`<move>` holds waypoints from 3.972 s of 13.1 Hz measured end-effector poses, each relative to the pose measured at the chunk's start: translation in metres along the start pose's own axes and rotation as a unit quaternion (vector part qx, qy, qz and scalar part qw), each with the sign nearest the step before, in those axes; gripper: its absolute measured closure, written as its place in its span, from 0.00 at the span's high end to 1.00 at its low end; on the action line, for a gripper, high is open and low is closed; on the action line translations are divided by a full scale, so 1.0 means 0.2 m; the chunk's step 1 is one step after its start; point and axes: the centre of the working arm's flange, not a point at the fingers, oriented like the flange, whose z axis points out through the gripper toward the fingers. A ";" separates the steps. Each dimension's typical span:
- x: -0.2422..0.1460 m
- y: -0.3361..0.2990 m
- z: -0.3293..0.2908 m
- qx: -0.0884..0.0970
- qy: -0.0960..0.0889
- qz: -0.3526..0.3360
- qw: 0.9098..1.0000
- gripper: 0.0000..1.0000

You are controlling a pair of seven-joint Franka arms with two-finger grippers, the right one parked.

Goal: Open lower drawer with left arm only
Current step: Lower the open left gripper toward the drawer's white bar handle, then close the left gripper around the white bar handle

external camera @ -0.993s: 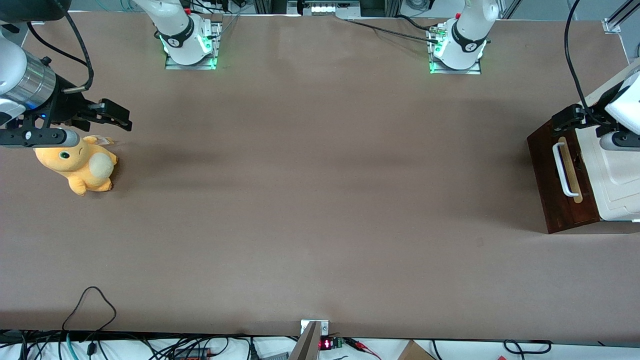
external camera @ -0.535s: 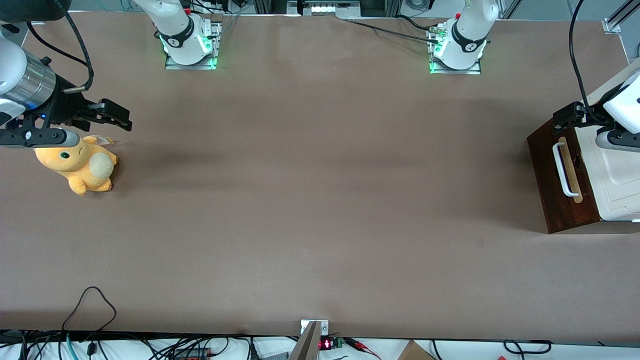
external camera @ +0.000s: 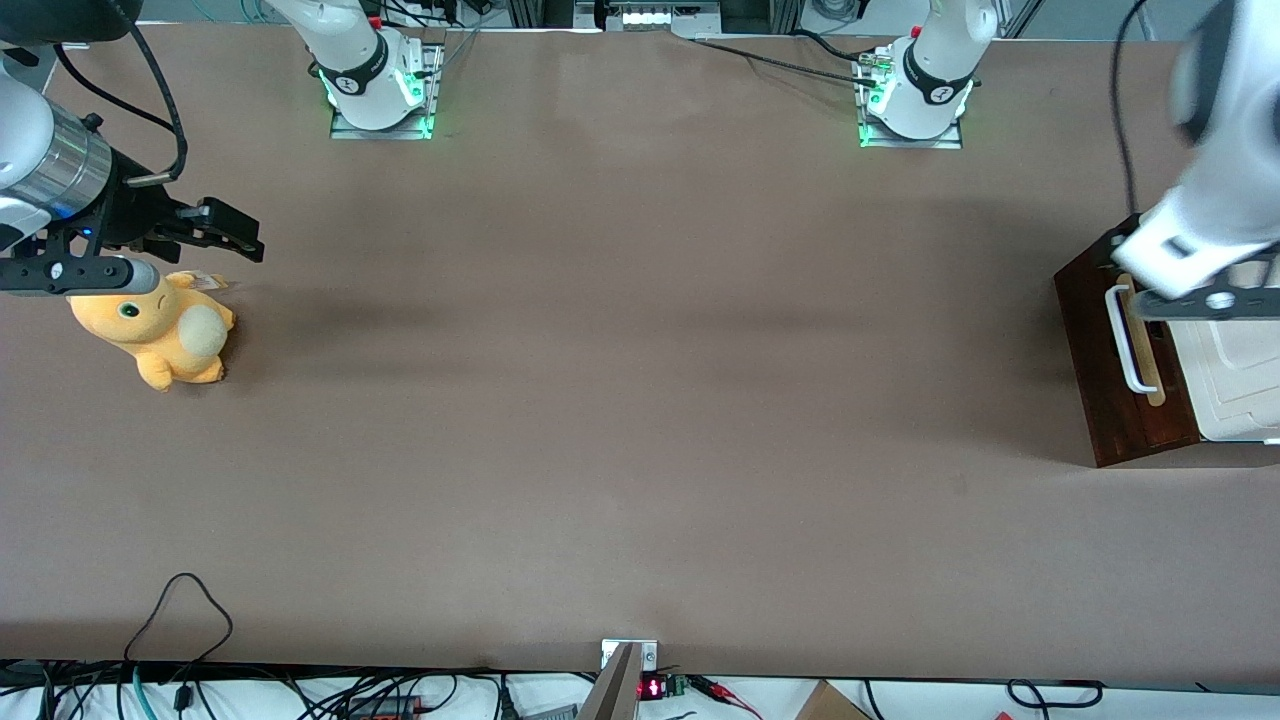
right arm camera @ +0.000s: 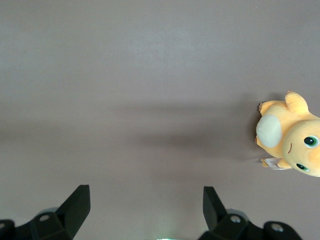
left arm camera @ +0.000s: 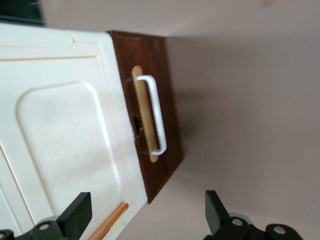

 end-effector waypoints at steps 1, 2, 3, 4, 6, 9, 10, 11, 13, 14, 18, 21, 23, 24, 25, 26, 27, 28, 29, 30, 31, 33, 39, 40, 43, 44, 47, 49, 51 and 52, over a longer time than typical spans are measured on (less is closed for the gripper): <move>0.00 0.12 0.04 0.040 -0.004 -0.016 0.999 1.00; -0.01 0.22 0.09 0.075 -0.006 -0.034 0.997 1.00; -0.02 0.31 0.16 0.112 -0.006 -0.054 0.992 1.00; -0.02 0.38 0.25 0.148 -0.005 -0.069 0.987 1.00; -0.03 0.52 0.48 0.221 -0.005 -0.064 0.973 1.00; -0.03 0.68 0.78 0.294 -0.002 -0.034 0.955 1.00; -0.02 0.71 0.86 0.313 0.003 -0.029 0.949 1.00; 0.00 0.72 0.94 0.328 0.005 -0.024 0.944 1.00; 0.04 0.70 1.09 0.350 0.009 -0.010 0.937 1.00; 0.06 0.68 1.16 0.359 0.010 -0.003 0.933 0.98; 0.08 0.73 1.31 0.379 0.020 -0.003 0.925 0.98; 0.07 0.75 1.36 0.394 0.032 -0.010 0.918 0.98; 0.07 0.76 1.40 0.400 0.044 -0.031 0.915 0.97; 0.06 0.78 1.43 0.407 0.058 -0.042 0.911 0.97; 0.05 0.78 1.47 0.413 0.067 -0.047 0.907 0.97; 0.04 0.79 1.50 0.417 0.069 -0.050 0.905 0.97; 0.04 0.78 1.52 0.419 0.068 -0.050 0.904 0.97; 0.04 0.77 1.54 0.420 0.065 -0.049 0.904 0.97; 0.04 0.75 1.55 0.422 0.060 -0.049 0.903 0.97; 0.04 0.73 1.56 0.422 0.056 -0.050 0.903 0.96; 0.04 0.70 1.58 0.423 0.054 -0.051 0.903 0.94; 0.04 0.68 1.59 0.425 0.055 -0.051 0.902 0.87; 0.05 0.68 1.59 0.424 0.057 -0.049 0.903 0.61; 0.05 0.68 1.59 0.424 0.057 -0.049 0.903 0.61; 0.06 0.68 1.58 0.424 0.064 -0.049 0.902 0.61; 0.07 0.68 1.57 0.426 0.067 -0.048 0.901 0.61; 0.07 0.66 1.58 0.427 0.067 -0.050 0.900 0.59; 0.08 0.66 1.58 0.427 0.066 -0.052 0.900 0.56; 0.08 0.66 1.57 0.427 0.067 -0.052 0.900 0.49; 0.08 0.66 1.58 0.426 0.067 -0.052 0.901 0.49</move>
